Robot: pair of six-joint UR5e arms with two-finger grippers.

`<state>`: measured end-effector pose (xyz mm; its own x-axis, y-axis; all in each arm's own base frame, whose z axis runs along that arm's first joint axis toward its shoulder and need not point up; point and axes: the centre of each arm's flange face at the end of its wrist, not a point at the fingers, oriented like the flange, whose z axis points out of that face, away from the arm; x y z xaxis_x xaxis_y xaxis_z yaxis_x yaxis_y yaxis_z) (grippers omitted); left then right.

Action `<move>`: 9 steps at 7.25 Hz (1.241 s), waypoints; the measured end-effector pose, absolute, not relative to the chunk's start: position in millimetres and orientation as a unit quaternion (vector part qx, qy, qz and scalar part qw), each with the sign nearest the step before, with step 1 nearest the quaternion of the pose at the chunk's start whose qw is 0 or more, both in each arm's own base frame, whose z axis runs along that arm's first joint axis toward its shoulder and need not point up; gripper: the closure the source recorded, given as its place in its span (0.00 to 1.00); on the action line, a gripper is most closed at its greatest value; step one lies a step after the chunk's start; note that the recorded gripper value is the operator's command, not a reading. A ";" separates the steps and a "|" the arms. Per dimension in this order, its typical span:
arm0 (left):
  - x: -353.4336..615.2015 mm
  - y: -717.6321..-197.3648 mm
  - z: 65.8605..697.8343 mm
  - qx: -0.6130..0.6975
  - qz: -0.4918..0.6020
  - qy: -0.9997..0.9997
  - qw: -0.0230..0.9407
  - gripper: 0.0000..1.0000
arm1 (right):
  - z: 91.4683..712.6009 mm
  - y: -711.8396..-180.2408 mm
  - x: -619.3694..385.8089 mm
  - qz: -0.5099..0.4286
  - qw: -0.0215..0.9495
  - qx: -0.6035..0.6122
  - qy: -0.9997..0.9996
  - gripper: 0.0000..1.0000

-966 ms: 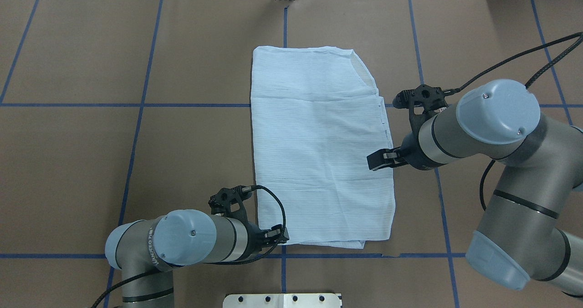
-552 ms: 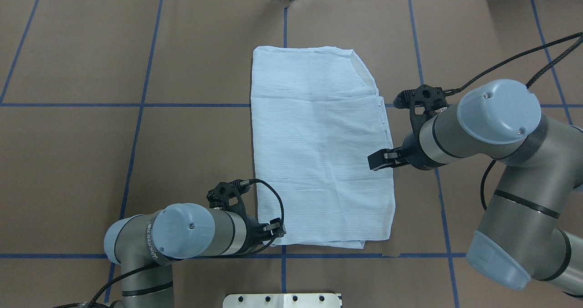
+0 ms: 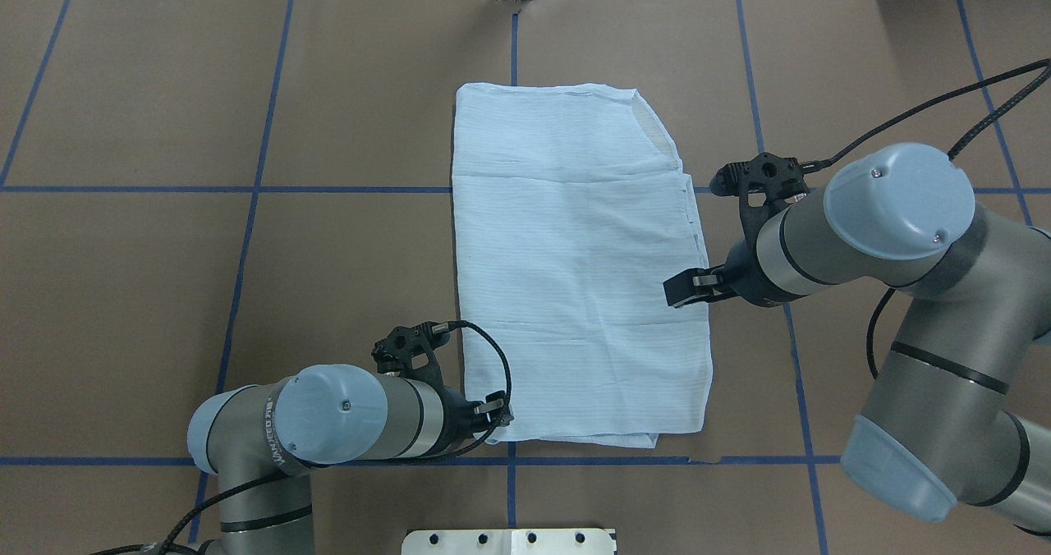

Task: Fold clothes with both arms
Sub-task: 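Hold both grippers at the shirt edges nearest the robot, then move the right gripper to the shirt's near corner beside the left gripper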

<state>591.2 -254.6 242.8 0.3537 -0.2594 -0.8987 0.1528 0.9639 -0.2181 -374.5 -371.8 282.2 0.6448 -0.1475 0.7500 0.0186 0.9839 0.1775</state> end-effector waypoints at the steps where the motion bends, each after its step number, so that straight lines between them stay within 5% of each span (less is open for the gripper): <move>1: 591.8 -254.8 243.4 -0.048 -0.126 0.554 0.822 0.52 | 282.1 -371.9 -374.7 -0.046 0.904 0.077 -0.419 0.00; 3: 593.4 -255.1 243.6 -0.049 -0.127 0.553 0.822 1.00 | 282.0 -371.9 -374.7 -0.046 0.903 0.077 -0.419 0.00; 9: 588.6 -258.2 238.3 -0.048 -0.130 0.558 0.818 1.00 | 265.6 -344.5 -408.6 0.056 0.899 0.020 -0.433 0.00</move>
